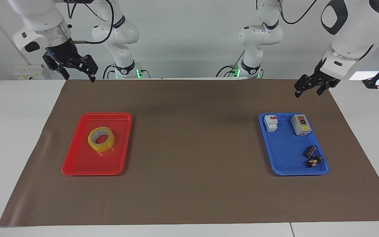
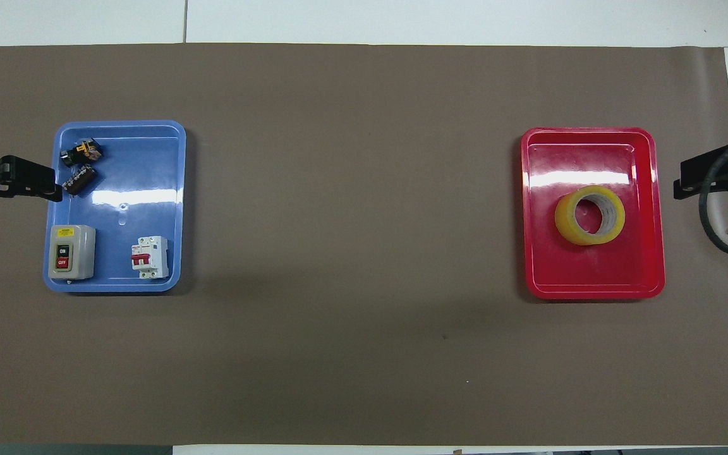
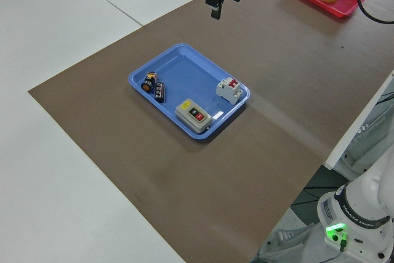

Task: Place and move tape with both arms

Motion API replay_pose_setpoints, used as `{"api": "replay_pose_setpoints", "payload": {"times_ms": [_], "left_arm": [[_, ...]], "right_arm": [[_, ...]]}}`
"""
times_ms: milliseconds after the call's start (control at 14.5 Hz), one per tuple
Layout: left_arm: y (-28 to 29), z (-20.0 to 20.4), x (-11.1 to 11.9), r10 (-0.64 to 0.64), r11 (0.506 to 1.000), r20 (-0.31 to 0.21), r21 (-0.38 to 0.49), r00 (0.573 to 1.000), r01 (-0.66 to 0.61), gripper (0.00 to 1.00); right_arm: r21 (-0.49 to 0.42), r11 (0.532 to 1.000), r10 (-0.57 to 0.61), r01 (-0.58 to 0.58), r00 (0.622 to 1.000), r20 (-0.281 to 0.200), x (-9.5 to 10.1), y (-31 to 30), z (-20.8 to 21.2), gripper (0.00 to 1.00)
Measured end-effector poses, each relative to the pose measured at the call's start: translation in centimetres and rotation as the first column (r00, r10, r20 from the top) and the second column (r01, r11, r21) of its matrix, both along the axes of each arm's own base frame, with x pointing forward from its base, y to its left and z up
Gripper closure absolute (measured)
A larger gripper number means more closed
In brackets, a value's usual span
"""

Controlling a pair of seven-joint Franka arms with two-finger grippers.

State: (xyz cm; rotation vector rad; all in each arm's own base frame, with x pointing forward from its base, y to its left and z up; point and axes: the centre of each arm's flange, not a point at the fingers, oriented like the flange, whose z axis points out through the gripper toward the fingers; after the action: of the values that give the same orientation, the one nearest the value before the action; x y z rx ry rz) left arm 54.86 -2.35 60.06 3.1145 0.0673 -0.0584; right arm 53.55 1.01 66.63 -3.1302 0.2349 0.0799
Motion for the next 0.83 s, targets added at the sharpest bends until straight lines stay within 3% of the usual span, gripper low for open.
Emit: {"api": "replay_pose_setpoints", "payload": {"times_ms": [413, 619, 826], "left_arm": [[0.0, 0.0, 0.0, 0.0, 1.0, 0.0, 0.0, 1.0, 0.0, 0.0], [0.0, 0.0, 0.0, 0.0, 1.0, 0.0, 0.0, 1.0, 0.0, 0.0], [0.0, 0.0, 0.0, 0.0, 1.0, 0.0, 0.0, 1.0, 0.0, 0.0]], "right_arm": [[-0.003, 1.0, -0.001, 0.001, 1.0, -0.017, 0.38, -0.22, -0.48, 0.0], [-0.05, 0.998, 0.023, -0.024, 0.999, -0.023, 0.27, 0.07, -0.44, 0.0], [-0.026, 1.0, 0.017, -0.017, 1.0, -0.023, 0.27, -0.16, -0.44, 0.0]]}}
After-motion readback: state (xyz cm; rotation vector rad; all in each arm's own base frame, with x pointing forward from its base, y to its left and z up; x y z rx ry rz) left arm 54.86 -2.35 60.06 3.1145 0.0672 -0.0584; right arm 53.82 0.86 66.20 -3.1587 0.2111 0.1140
